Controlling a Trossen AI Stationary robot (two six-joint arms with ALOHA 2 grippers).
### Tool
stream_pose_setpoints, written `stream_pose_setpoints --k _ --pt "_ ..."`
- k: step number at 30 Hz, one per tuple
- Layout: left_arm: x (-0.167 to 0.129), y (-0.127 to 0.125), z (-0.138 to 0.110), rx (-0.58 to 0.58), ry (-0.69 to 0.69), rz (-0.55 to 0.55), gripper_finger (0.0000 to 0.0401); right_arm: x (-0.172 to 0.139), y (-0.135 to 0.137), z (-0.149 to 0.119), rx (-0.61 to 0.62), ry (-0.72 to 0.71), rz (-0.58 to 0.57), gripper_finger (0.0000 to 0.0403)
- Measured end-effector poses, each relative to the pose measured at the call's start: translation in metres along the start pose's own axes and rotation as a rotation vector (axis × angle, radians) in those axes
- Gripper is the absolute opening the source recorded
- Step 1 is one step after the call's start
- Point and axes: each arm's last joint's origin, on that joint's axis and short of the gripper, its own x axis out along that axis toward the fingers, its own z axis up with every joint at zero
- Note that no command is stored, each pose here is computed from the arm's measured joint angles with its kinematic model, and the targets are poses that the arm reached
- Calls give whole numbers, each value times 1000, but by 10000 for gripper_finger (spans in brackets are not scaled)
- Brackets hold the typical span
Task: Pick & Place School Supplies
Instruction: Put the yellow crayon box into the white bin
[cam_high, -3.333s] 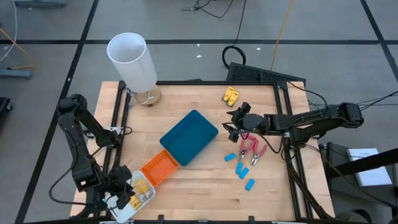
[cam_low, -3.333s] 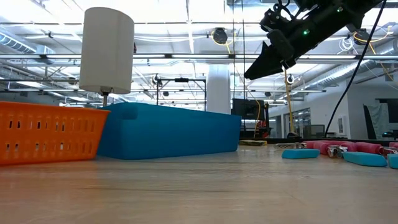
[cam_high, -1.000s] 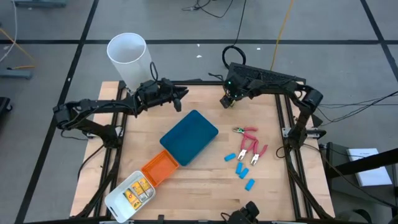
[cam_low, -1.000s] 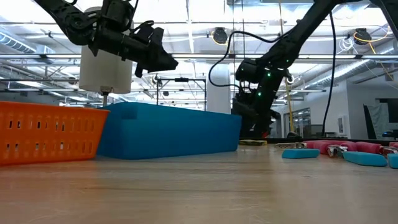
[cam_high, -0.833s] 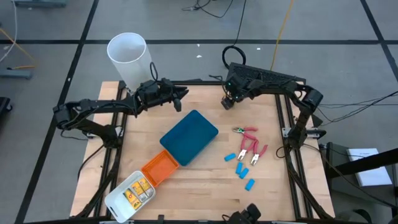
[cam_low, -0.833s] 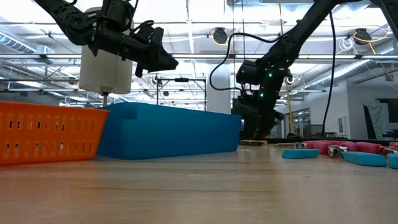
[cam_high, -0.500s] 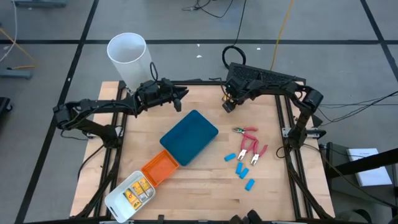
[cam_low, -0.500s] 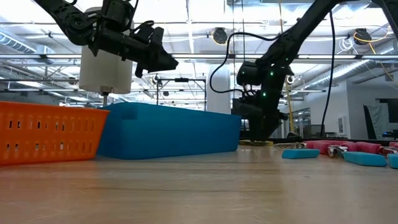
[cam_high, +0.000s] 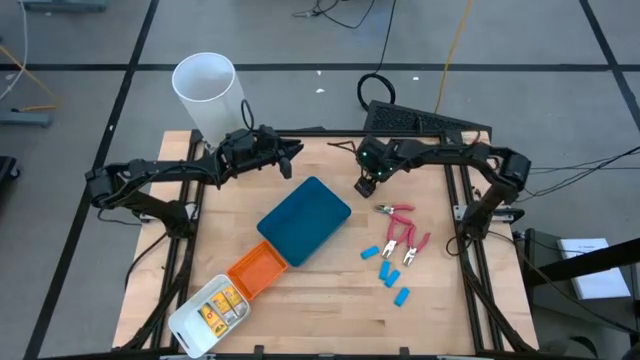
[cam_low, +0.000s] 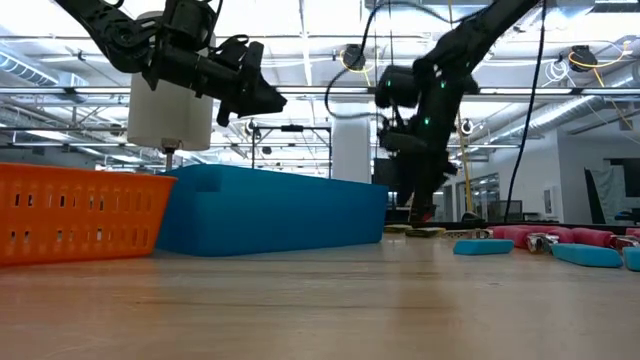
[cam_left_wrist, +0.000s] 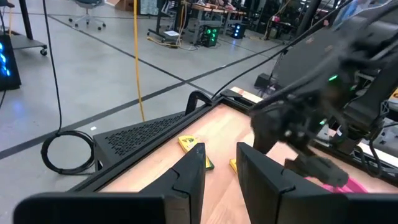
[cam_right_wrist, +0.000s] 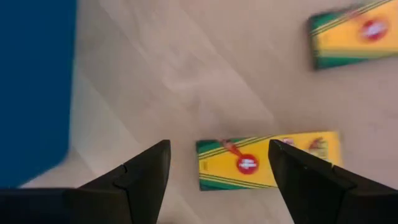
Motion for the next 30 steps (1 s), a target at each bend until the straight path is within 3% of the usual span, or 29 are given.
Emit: stream_pose_setpoints --k 5,7,18,30 --pt "0 0 0 0 0 0 93 -10 -2 7 -64 -143 -265 265" --pt "0 0 0 0 0 0 93 -7 -8 10 -108 -148 -318 265" --pt "0 0 0 -49 0 0 93 27 -37 9 -78 -9 -320 265" --pt "0 0 0 -52 0 0 93 25 -40 -4 -85 120 -390 265"
